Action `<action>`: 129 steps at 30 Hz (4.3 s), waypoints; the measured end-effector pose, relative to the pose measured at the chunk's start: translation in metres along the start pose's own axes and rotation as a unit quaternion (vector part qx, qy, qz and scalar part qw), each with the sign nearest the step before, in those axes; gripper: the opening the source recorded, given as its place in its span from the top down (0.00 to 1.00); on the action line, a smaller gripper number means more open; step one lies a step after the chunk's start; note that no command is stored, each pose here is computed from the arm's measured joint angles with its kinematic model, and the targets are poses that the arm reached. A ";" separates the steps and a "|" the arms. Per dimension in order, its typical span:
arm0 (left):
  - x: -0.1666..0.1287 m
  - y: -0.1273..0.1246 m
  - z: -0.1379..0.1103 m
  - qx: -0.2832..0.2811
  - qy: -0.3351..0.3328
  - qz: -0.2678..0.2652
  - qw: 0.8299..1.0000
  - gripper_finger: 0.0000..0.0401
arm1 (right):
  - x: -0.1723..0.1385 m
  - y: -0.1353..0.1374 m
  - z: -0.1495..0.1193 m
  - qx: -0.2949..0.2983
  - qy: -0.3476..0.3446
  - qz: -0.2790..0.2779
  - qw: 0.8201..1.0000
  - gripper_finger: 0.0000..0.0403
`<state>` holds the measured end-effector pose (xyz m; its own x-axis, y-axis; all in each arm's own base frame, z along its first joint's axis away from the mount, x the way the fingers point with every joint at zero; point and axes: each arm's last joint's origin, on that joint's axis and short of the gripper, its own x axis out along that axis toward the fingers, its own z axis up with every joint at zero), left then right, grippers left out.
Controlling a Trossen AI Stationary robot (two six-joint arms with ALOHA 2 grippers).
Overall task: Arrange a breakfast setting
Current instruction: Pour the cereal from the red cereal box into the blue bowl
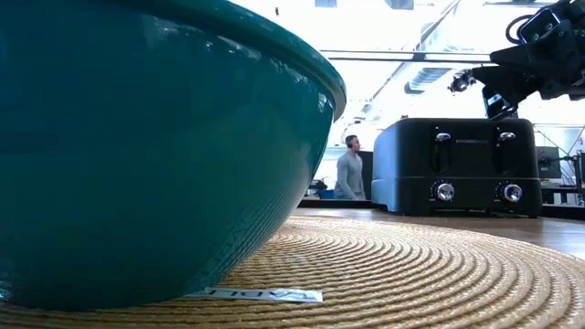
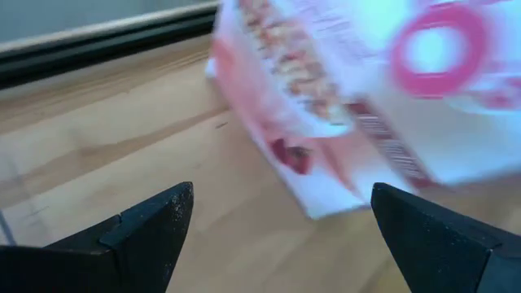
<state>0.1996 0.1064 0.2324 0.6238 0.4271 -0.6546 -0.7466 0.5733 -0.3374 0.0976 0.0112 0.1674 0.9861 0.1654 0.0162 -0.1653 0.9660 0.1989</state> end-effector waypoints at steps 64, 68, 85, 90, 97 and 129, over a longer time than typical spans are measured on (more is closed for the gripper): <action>0.085 -0.100 -0.095 0.056 -0.167 0.064 0.982 0.09 | 0.000 0.000 0.000 0.000 0.000 0.000 1.000 0.72; 0.097 -0.096 -0.094 0.047 -0.175 0.070 0.981 0.09 | 0.000 0.000 0.000 0.000 0.000 0.000 1.000 0.72; 0.136 -0.080 -0.091 0.045 -0.210 0.082 0.973 0.09 | 0.000 0.000 0.000 0.000 0.000 0.000 1.000 0.72; 0.140 -0.074 -0.088 0.040 -0.212 0.094 0.972 0.09 | 0.000 0.000 0.000 0.000 0.000 0.000 1.000 0.72; 0.142 -0.067 -0.082 0.033 -0.215 0.106 0.970 0.09 | 0.000 0.000 0.000 0.000 0.000 0.000 1.000 0.72; 0.143 -0.063 -0.077 0.033 -0.229 0.125 0.965 0.67 | 0.000 0.000 0.000 0.000 0.000 0.000 1.000 0.72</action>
<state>0.3182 0.0779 0.1080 0.4748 0.8131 -0.3367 -0.8797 0.4497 -0.1545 0.0977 0.0112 0.1674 0.9861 0.1654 0.0160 -0.1652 0.9660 0.1989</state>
